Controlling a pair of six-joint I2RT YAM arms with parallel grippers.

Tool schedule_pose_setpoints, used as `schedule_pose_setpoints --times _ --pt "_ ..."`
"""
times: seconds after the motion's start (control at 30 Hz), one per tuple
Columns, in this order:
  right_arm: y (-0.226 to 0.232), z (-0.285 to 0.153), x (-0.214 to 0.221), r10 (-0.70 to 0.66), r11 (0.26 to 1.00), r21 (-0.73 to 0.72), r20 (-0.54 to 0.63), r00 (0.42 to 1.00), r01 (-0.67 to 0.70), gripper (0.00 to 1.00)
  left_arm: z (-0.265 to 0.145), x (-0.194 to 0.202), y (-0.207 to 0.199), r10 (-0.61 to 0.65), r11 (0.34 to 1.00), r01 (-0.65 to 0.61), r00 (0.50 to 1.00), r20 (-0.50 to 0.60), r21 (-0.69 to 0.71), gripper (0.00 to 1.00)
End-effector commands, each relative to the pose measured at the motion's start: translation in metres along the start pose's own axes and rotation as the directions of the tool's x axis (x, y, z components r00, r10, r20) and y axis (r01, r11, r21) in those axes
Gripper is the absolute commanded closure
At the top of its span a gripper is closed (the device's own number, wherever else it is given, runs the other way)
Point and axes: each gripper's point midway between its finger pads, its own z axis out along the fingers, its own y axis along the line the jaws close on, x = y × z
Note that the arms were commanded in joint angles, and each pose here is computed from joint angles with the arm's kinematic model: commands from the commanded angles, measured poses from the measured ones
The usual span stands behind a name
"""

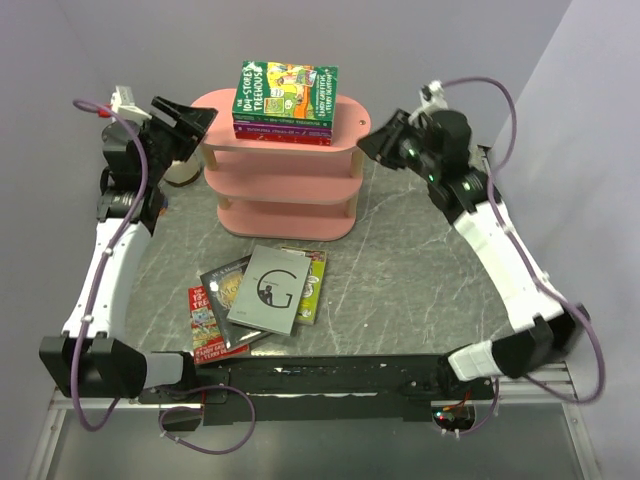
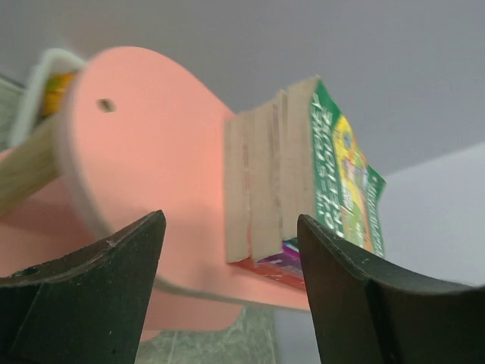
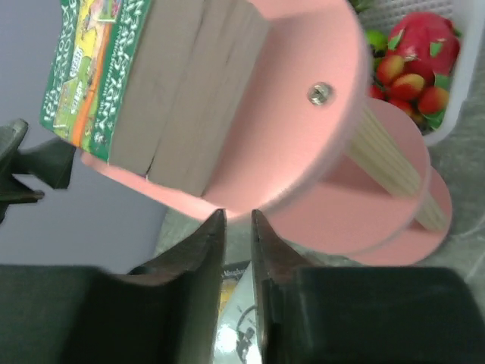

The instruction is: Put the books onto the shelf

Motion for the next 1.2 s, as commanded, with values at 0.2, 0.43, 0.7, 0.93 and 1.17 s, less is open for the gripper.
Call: schedule_pose_setpoints --times 0.2,0.43,0.7,0.93,1.17 --pt "-0.042 -0.068 0.099 -0.041 0.998 -0.034 0.050 0.998 0.043 0.42 -0.103 0.053 0.090 -0.007 0.939 0.019 0.999 0.039 -0.343 0.22" --pt "-0.064 -0.061 0.262 -0.040 0.989 -0.145 -0.314 0.949 -0.006 0.39 -0.173 0.214 0.153 -0.121 0.945 0.035 0.961 -0.250 -0.325 0.13" --pt "-0.040 -0.058 0.315 0.052 0.959 -0.220 -0.478 0.877 -0.177 0.34 -0.192 0.237 0.180 -0.124 0.933 0.008 0.945 -0.303 -0.360 0.02" --pt "-0.028 -0.047 0.350 0.139 0.931 -0.193 -0.598 0.789 -0.311 0.32 -0.188 0.259 0.208 -0.150 0.885 -0.053 0.908 -0.391 -0.463 0.01" --pt "-0.045 -0.041 0.368 0.169 0.947 -0.112 -0.623 0.764 -0.300 0.30 -0.195 0.267 0.227 -0.175 0.845 -0.063 0.906 -0.386 -0.531 0.04"
